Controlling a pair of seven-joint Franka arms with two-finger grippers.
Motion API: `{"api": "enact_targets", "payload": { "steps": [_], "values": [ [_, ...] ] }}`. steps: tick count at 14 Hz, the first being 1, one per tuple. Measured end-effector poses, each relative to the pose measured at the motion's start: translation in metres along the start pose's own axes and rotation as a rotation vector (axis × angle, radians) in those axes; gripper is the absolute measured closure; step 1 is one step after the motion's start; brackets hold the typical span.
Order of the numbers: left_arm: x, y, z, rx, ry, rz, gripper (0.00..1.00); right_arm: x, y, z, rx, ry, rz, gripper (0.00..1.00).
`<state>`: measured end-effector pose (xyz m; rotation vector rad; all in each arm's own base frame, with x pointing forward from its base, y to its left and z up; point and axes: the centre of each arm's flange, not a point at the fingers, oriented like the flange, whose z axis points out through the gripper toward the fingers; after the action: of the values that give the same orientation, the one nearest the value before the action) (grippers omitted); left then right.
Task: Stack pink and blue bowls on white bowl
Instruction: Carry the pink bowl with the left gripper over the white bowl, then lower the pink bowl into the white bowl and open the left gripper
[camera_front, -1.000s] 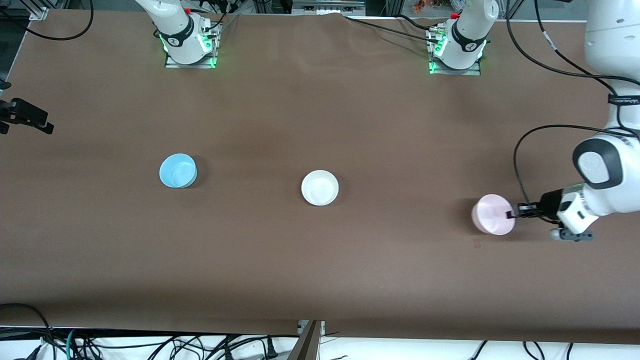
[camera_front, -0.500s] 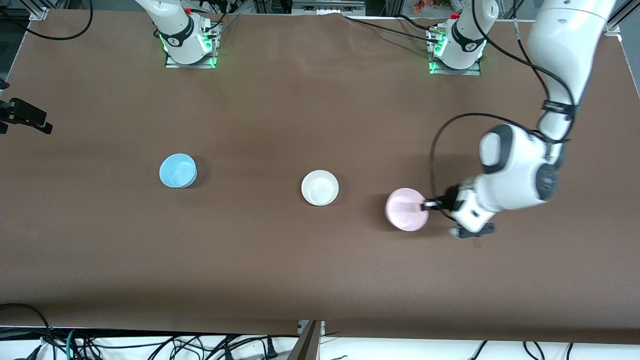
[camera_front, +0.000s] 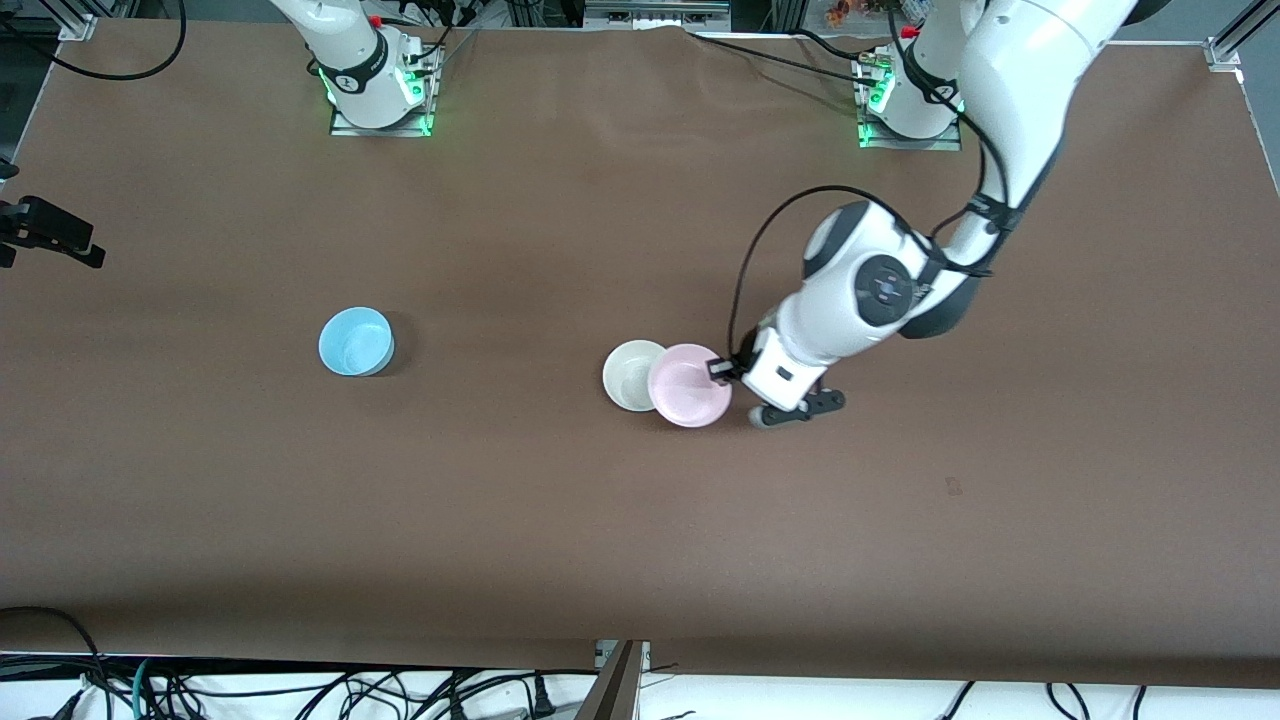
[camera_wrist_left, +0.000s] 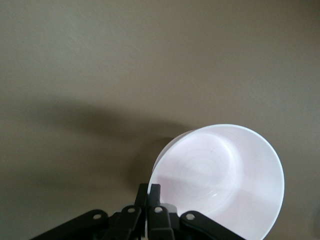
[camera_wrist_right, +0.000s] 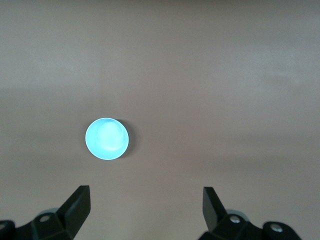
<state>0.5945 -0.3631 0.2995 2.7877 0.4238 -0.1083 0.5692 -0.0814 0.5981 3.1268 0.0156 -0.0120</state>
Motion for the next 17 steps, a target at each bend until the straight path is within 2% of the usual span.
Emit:
{"api": "enact_targets", "payload": {
  "steps": [5,11,17],
  "values": [
    [-0.039,0.027,0.037,0.055,0.025,0.016,0.97,0.0,0.0,0.0,0.0,0.0,0.0,0.0],
    [-0.046,0.027,0.064,0.072,0.056,0.024,0.97,0.0,0.0,0.0,0.0,-0.001,0.0,0.0],
    [-0.05,0.027,0.075,0.077,0.044,0.023,0.97,0.0,0.0,0.0,0.0,-0.002,0.0,0.0]
  ]
}}
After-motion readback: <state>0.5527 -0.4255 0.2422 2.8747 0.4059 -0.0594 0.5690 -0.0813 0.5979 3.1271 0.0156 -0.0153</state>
